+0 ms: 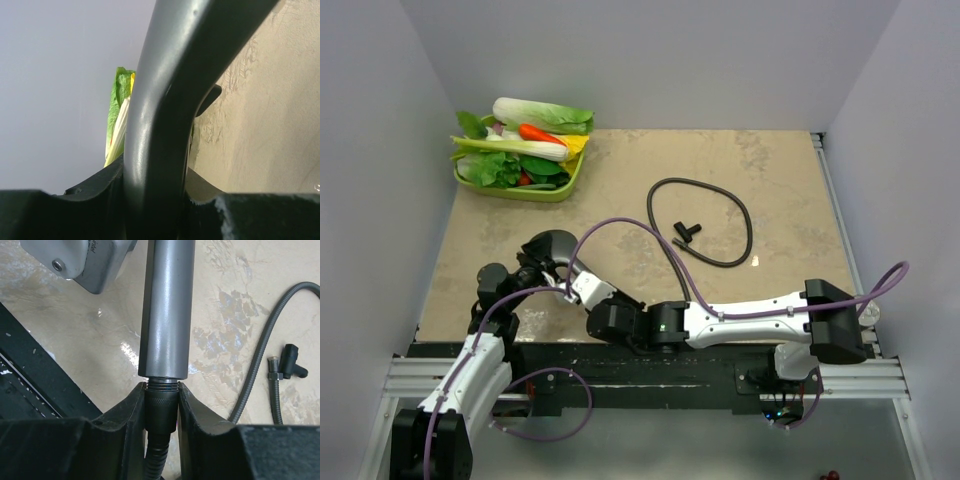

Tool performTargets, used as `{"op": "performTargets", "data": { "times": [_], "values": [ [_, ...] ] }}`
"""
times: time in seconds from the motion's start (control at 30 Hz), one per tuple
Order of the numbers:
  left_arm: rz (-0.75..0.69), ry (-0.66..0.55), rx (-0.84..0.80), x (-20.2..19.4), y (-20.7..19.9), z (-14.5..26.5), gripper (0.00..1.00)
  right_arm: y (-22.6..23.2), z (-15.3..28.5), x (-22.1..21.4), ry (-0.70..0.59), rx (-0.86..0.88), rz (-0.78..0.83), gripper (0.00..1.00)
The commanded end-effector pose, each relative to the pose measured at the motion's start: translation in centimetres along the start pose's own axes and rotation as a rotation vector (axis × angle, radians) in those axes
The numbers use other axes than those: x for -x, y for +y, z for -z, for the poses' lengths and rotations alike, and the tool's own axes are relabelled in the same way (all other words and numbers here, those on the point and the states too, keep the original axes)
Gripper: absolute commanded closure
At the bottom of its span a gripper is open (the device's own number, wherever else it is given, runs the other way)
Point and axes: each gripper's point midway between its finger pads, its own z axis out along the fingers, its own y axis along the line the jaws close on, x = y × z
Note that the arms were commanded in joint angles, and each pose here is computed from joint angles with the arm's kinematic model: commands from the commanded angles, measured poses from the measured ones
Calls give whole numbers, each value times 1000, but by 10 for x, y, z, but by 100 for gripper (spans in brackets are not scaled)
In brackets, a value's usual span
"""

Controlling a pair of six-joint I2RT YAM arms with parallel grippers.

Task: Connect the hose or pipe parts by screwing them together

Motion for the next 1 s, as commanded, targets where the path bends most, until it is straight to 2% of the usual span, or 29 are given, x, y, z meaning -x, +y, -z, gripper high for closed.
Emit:
{"op": "performTargets", "data": {
  "times": [0.0, 0.33, 0.6, 0.77, 0.8, 0.83, 0.9, 0.97],
  "values": [
    [-76, -66, 119, 17, 46, -2, 100, 3, 11, 27, -98, 49, -118, 99],
    [-77, -68, 124, 18, 48, 0, 100, -3, 27, 47, -204, 234, -341, 100],
    [-80, -73, 132, 20, 51, 1, 100, 4, 26, 53, -174, 401, -443, 100],
    [-79, -76, 135, 21, 51, 2, 100, 11, 31, 63, -208, 619, -625, 100],
    [-80, -75, 137, 21, 52, 2, 100, 14, 30, 55, -194, 654, -651, 100],
    [-82, -75, 135, 21, 51, 2, 100, 4, 29, 66, -235, 681, -727, 100],
    [-83, -76, 136, 21, 51, 2, 100, 10, 38, 69, -270, 808, -770, 100],
    [-80, -78, 137, 22, 52, 2, 100, 5, 39, 72, -264, 867, -853, 100]
  ]
}}
